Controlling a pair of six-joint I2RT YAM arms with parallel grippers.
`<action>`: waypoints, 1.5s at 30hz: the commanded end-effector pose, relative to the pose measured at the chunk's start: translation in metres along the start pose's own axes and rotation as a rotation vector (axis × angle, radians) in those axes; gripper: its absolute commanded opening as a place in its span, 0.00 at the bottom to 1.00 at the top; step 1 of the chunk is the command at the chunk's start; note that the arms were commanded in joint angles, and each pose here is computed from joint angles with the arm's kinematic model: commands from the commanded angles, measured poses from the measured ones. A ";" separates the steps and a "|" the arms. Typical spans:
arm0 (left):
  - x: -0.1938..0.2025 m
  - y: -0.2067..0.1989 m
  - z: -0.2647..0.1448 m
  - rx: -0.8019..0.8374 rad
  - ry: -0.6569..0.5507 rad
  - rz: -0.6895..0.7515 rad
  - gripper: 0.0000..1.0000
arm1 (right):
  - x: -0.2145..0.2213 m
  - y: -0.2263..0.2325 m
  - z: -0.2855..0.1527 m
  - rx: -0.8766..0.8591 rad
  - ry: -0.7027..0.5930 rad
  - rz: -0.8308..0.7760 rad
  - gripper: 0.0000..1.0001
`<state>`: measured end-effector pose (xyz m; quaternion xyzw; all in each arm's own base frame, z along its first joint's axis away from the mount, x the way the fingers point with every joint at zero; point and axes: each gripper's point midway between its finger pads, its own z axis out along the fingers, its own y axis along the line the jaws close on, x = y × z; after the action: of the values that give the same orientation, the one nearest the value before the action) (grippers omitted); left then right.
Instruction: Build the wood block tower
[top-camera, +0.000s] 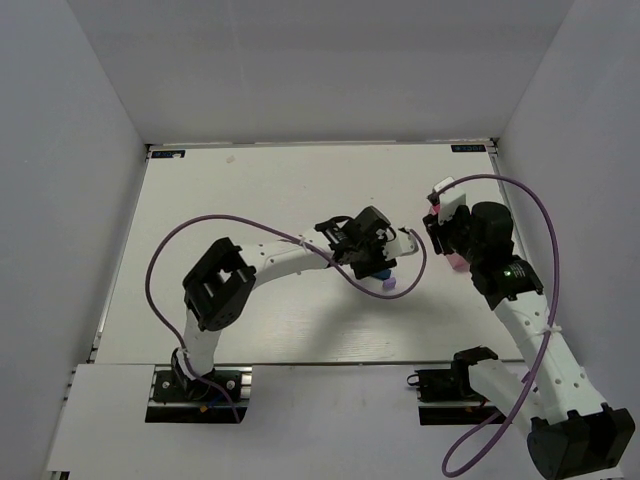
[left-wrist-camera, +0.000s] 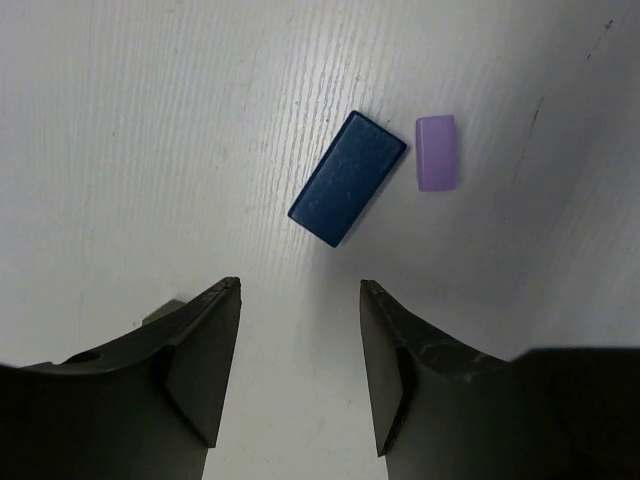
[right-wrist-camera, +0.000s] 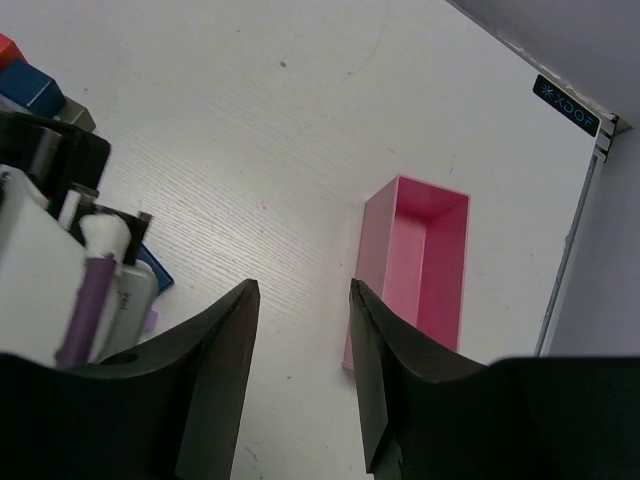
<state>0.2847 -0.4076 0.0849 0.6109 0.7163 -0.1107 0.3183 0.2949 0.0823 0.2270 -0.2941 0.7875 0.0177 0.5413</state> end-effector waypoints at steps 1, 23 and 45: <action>-0.011 -0.001 0.004 0.027 -0.002 0.113 0.61 | -0.013 0.000 -0.004 0.001 -0.067 0.003 0.48; -0.007 -0.018 0.059 0.232 0.052 0.266 0.57 | -0.020 0.013 -0.015 -0.053 -0.126 -0.023 0.48; 0.004 -0.019 0.052 0.263 0.117 0.228 0.08 | -0.018 0.014 -0.015 -0.055 -0.122 -0.022 0.46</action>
<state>0.2798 -0.4448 0.0235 0.7449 0.6231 -0.1348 0.1968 0.2781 0.0958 0.2380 -0.3196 0.7585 0.0529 0.5654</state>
